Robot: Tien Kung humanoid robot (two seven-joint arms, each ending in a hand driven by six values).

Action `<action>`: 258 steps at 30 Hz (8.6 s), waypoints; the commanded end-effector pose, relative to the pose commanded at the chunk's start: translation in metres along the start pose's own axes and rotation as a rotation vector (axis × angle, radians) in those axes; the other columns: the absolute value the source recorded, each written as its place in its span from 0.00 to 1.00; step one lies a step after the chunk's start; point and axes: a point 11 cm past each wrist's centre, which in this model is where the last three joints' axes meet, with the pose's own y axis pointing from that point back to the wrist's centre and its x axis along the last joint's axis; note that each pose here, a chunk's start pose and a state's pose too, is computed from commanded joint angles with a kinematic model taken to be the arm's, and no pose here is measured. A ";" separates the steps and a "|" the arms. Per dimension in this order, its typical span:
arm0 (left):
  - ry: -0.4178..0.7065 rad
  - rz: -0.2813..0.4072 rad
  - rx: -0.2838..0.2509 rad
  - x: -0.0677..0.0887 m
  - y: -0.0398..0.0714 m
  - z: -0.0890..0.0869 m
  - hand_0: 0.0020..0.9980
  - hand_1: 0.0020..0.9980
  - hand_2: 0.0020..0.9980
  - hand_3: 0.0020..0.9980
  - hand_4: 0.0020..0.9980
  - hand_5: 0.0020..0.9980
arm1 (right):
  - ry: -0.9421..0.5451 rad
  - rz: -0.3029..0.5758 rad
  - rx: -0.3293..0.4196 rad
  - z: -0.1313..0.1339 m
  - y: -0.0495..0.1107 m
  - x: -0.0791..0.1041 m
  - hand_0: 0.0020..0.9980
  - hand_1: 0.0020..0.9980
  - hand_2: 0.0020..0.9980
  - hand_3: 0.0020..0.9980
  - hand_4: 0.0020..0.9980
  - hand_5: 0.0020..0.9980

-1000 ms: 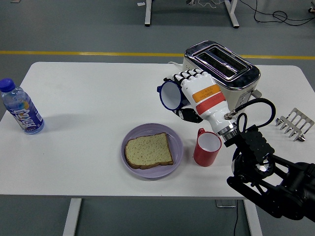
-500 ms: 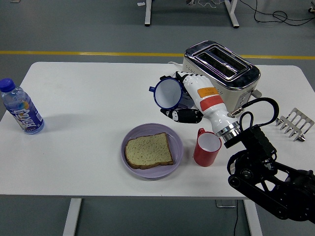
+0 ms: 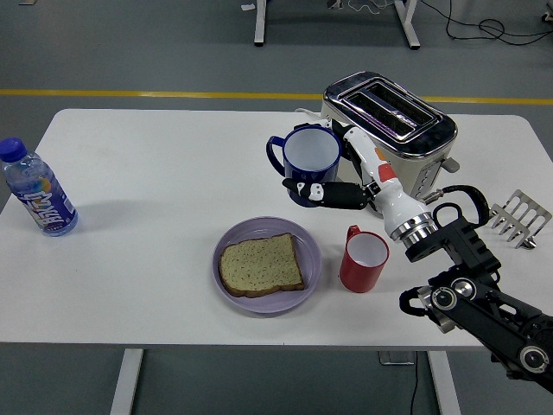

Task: Pick up the cup,pour liquid into bread,place the cup on the desk

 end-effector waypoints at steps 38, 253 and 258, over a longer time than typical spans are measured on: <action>0.000 0.000 -0.003 0.000 0.000 0.001 0.69 0.69 0.70 0.55 0.26 1.00 | 0.017 0.290 -0.141 0.036 0.048 0.123 0.33 0.28 0.43 0.47 0.79 0.04; -0.032 -0.009 0.002 -0.003 0.001 0.004 0.68 0.69 0.70 0.55 0.25 1.00 | 0.046 0.611 -0.334 0.205 0.141 0.089 0.49 0.38 0.48 0.47 0.71 0.02; -0.033 -0.010 0.002 -0.004 0.001 0.004 0.68 0.69 0.70 0.55 0.25 1.00 | 0.047 0.615 -0.327 0.207 0.141 0.089 0.49 0.38 0.48 0.47 0.71 0.02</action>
